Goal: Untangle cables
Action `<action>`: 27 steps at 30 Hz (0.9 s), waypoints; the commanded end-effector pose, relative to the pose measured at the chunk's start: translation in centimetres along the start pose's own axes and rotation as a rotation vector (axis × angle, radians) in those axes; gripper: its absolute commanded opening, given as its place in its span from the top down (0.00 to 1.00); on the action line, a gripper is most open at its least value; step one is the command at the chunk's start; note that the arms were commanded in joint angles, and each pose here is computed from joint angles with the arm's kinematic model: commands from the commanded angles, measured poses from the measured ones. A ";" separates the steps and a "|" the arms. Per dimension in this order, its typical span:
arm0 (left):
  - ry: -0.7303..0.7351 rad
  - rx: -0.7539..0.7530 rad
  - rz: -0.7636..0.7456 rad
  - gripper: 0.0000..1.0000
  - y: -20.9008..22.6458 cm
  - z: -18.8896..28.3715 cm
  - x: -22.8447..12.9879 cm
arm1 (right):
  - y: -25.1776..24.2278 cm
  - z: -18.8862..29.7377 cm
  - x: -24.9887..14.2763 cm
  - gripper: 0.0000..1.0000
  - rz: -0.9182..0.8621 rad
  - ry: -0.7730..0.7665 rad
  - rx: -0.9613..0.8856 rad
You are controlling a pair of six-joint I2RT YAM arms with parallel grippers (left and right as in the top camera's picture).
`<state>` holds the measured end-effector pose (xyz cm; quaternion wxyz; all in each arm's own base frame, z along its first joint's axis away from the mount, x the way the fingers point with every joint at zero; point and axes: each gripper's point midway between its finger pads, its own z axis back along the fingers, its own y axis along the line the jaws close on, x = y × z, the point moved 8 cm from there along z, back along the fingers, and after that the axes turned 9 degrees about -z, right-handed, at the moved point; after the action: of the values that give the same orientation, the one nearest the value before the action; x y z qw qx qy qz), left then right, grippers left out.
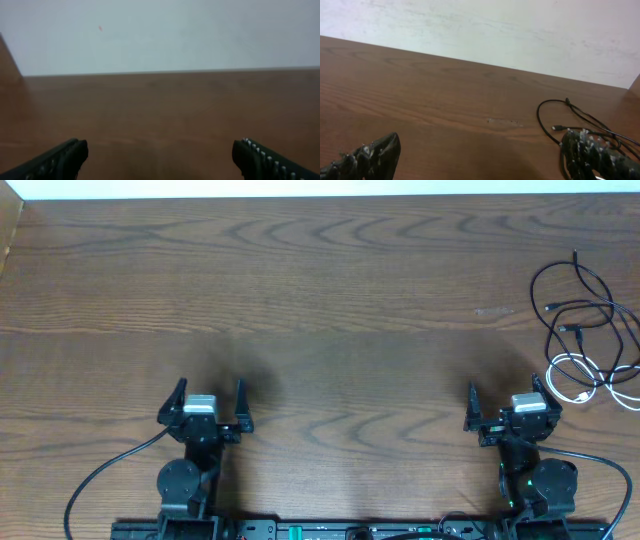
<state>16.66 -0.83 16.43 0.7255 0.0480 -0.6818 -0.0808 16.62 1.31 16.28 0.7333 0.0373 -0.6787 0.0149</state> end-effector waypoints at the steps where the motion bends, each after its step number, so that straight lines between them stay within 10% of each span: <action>1: 0.044 -0.057 -0.047 0.02 -0.6 0.1 -0.9 | 0.1 0.0 0.0 0.01 0.014 0.000 0.011; 27: 0.068 -0.071 -0.024 0.02 -0.7 0.1 -1.3 | 0.1 0.0 0.0 0.01 0.014 0.000 0.011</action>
<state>16.56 -1.10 15.96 0.7347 0.0488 -0.6682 -0.1064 16.62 1.31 16.27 0.7335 0.0373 -0.6785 0.0149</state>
